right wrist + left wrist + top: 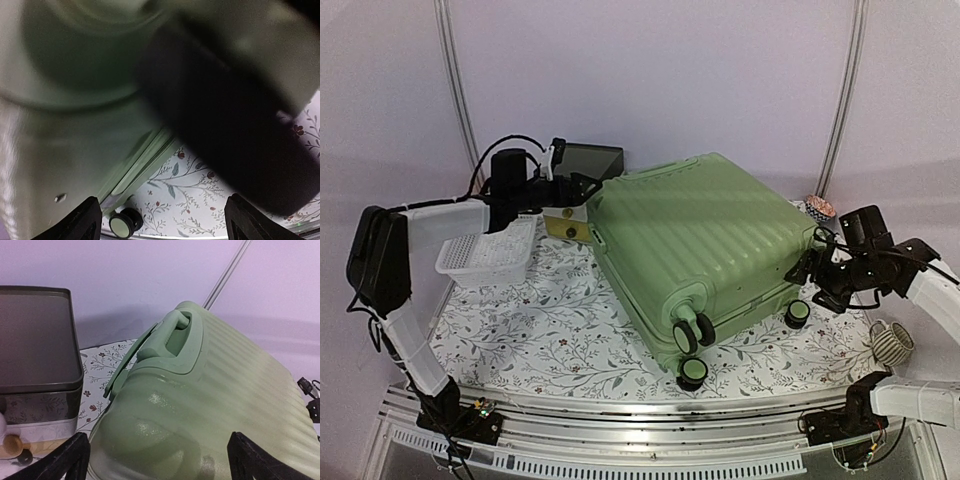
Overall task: Open, take out, and arrange the luggage
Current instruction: Rotate the luggage at the center of the board.
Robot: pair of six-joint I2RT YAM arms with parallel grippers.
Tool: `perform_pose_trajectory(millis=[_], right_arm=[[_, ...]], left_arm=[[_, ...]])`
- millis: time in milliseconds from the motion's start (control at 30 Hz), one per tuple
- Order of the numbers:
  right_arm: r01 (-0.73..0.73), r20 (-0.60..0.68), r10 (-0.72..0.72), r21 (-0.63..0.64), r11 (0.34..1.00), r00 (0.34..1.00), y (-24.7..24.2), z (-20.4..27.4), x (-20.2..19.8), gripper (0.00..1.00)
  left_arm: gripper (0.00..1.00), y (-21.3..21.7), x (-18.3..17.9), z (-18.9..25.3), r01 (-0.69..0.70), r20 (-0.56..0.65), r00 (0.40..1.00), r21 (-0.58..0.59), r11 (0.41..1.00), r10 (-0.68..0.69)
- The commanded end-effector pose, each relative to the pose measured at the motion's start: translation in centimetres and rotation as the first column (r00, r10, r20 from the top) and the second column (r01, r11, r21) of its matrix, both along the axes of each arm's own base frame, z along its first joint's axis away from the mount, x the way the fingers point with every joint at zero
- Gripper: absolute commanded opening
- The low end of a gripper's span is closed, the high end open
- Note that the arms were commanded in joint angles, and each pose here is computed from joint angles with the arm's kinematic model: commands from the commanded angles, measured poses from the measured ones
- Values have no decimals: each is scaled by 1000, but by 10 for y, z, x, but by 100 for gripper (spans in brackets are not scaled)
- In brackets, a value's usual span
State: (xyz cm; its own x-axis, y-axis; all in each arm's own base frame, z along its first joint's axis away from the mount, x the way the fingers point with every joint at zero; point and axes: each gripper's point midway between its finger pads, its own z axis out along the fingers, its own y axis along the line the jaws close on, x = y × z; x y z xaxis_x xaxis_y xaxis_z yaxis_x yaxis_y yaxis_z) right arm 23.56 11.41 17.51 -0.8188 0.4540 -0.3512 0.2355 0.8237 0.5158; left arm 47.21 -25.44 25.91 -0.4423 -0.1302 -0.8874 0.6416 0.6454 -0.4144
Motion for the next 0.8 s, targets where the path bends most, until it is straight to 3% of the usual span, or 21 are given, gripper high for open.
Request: perform_pose_trajectory(millis=[0,200,400,567,767], right_arm=[[110,57,-106,-70,992,993,-38,-1,34,86],[242,57,-236,-180,953,970,-99,-1,88,86],[434,40,-433,-136,891,901,-181,-2,118,83],[387,85,-381,-88,918,921,-171,9,121,84],[363,100,-353,-110,925,930,-165,14,96,89]], left_arm=[[98,1,-3,23,22,60,998,-36,999,-20],[98,5,-12,27,11,60,998,-28,1000,-10],[98,7,-22,25,13,50,999,-26,1000,-12],[98,6,-28,26,16,50,999,-18,1000,-15],[98,-1,-28,24,21,58,998,-6,1000,-21]])
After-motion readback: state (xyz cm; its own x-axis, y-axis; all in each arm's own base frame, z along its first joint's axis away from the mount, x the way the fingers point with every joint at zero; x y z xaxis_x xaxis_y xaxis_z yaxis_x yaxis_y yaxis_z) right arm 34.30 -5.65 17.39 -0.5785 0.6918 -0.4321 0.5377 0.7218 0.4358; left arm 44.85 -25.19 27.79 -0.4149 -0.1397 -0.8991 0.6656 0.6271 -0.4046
